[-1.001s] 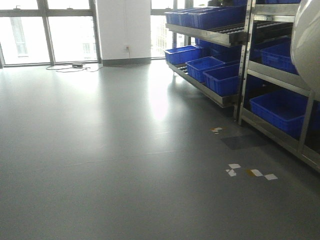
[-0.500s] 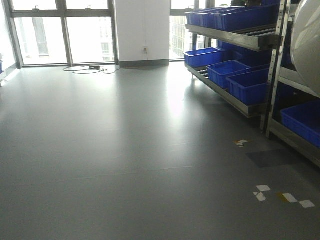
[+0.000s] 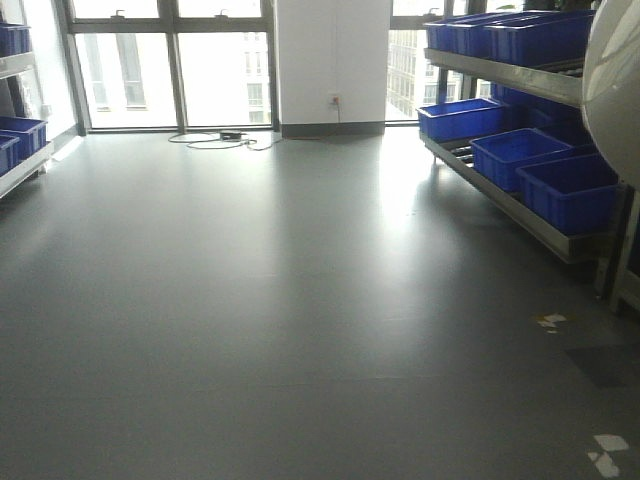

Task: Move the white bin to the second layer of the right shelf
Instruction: 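Drive past the crate racks toward the windows holding the bin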

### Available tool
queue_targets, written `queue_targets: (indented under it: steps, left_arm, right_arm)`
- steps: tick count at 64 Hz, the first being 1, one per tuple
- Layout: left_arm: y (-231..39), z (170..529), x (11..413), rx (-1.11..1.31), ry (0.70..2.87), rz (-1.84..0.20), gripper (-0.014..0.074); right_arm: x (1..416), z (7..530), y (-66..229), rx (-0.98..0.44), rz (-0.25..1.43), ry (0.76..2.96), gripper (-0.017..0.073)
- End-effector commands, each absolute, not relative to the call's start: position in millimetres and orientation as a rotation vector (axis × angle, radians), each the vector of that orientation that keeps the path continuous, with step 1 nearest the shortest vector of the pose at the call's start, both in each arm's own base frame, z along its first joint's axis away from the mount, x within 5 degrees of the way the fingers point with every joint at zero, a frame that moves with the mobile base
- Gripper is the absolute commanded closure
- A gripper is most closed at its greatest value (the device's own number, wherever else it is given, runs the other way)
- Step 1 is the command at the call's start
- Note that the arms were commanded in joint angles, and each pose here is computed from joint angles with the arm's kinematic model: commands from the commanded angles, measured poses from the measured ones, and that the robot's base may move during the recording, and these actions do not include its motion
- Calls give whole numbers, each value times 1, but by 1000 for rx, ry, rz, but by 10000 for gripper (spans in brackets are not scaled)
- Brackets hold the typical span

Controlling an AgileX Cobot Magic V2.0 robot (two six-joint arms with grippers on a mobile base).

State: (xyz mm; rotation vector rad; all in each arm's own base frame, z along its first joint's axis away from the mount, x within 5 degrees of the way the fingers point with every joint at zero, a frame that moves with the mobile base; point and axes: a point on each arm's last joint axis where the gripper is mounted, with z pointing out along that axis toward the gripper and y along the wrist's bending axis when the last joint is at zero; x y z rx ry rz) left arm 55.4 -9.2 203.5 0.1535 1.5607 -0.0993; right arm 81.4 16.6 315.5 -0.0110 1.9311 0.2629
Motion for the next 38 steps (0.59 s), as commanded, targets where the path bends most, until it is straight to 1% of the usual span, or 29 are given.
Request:
queue_targets:
  steps: [1,38]
  left_arm:
    - [-9,199,56,139,1501,-107,509]
    - [-9,199,56,139,1501,-107,509]
  right_arm:
    - [85,333,17,-10,273,1810,526]
    - [85,333,17,-10,273,1810,526]
